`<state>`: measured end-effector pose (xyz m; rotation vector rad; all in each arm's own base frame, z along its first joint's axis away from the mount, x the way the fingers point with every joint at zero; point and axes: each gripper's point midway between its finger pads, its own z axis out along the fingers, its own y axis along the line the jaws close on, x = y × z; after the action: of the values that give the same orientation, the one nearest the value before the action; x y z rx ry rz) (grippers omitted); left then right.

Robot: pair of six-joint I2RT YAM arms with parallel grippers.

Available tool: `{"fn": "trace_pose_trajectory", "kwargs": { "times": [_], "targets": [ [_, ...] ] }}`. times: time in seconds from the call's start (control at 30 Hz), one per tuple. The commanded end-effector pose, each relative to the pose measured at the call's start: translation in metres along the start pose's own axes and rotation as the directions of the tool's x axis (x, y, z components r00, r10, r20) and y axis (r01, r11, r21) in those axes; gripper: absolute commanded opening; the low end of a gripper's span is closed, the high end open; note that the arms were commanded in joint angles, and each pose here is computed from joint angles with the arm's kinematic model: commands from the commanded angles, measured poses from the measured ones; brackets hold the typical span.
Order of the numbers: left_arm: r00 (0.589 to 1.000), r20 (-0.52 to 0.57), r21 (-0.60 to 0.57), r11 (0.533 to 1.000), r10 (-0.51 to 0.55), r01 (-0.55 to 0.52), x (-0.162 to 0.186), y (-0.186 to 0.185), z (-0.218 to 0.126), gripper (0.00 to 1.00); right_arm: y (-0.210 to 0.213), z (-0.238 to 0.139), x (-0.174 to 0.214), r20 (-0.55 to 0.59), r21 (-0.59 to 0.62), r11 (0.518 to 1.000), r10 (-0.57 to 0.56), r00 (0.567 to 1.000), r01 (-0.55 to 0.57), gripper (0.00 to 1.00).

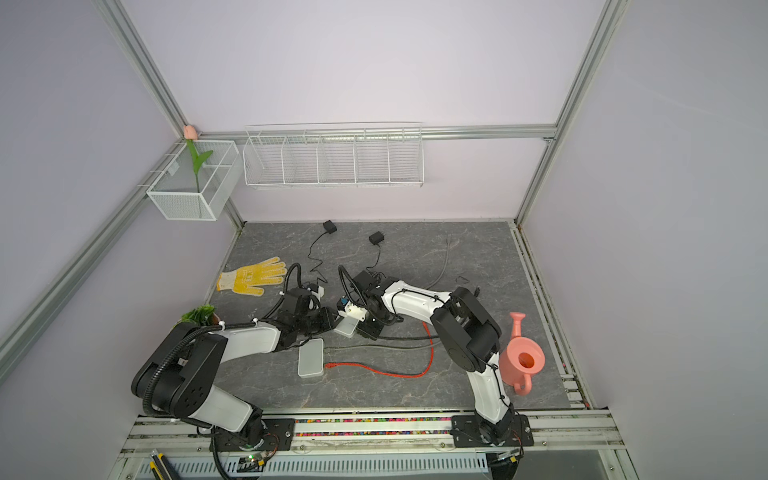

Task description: Insert the plug into the switch port

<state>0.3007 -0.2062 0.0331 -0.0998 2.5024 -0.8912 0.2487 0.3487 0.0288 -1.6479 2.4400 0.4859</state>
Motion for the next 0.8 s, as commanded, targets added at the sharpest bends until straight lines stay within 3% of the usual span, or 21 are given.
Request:
{"fn": "trace_pose_trajectory", "kwargs": {
  "times": [0.0,0.33,0.77],
  "targets": [
    [0.997,-0.063,-0.079,0.996,-0.044,0.039,0.025,0.022,0.0,0.3,0.014,-0.008,-0.02,0.097,-0.039,0.999,-0.022,0.995,0.026,0.07],
    [0.996,-0.074,-0.067,0.997,-0.04,0.035,0.031,0.02,-0.002,0.3,0.011,-0.009,-0.037,0.175,-0.022,1.0,0.018,0.984,-0.014,0.07],
    [0.992,-0.123,-0.011,0.999,-0.039,0.038,0.068,0.005,0.004,0.29,0.011,-0.02,-0.08,0.357,-0.007,0.999,0.037,0.934,-0.037,0.07]
  ]
}}
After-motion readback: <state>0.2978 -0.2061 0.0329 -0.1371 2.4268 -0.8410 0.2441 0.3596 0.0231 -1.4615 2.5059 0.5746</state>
